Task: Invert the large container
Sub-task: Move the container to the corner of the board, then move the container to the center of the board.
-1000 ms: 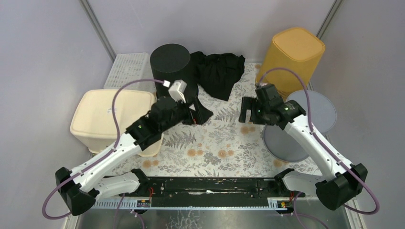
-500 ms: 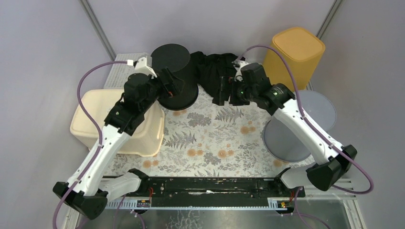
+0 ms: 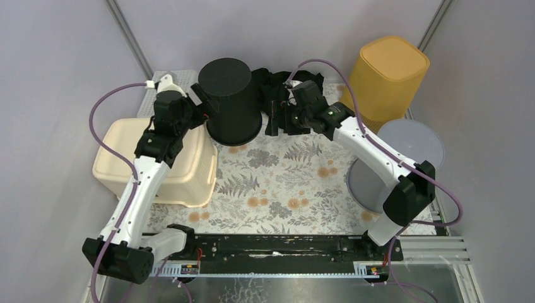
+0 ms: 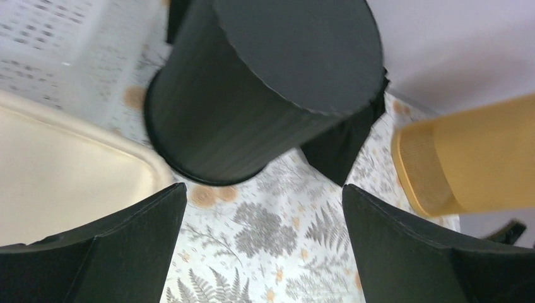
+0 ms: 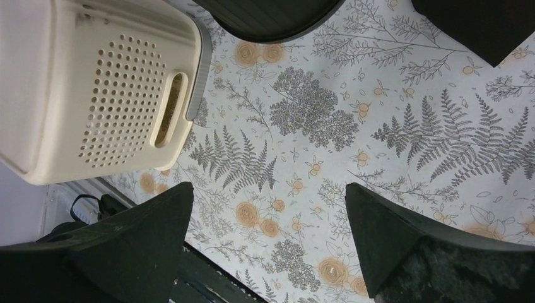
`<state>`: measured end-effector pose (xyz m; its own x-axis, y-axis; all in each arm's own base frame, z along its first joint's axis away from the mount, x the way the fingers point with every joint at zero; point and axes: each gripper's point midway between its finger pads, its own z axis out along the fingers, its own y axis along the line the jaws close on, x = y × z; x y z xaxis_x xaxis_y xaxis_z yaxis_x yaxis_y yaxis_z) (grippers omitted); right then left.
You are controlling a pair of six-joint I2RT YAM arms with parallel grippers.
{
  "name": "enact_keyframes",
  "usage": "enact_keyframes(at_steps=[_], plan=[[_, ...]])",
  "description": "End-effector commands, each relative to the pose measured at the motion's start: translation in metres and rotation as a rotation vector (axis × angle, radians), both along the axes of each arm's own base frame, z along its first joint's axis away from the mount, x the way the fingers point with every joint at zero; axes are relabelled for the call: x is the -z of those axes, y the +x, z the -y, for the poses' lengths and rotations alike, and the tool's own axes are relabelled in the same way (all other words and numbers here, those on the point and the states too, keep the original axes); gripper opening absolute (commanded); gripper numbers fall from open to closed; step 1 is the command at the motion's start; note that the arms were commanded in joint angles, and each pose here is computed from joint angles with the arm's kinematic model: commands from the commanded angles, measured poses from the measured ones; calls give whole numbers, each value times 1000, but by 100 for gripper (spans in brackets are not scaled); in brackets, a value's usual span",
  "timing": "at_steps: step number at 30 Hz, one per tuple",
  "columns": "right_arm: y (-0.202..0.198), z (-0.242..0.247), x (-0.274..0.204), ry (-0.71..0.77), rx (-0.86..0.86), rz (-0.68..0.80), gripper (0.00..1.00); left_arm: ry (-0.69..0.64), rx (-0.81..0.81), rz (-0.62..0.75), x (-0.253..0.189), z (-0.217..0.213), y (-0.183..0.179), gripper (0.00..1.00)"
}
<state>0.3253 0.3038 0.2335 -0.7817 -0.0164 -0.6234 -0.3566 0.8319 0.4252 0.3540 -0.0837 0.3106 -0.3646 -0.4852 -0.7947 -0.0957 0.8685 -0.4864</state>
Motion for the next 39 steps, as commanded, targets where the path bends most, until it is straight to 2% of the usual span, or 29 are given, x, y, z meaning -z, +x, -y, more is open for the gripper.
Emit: enact_keyframes(at_steps=[1,12,18,25,32,39], plan=[[-1,-17,-31,85,-55,79,97,18,-118,43,-10,-33,19,100],[-42,-13,-18,103,-112,52,96,28,-232,-13,12,-69,65,100],[-54,-6,-10,103,-112,42,96,15,-299,11,13,-90,77,100],[-63,4,-6,96,-102,41,96,16,-348,-35,31,-103,104,100],[-67,11,-6,89,-94,45,96,-25,-229,-130,73,-81,156,100],[-66,16,-4,64,-86,51,97,-38,-15,-151,87,-5,179,100]])
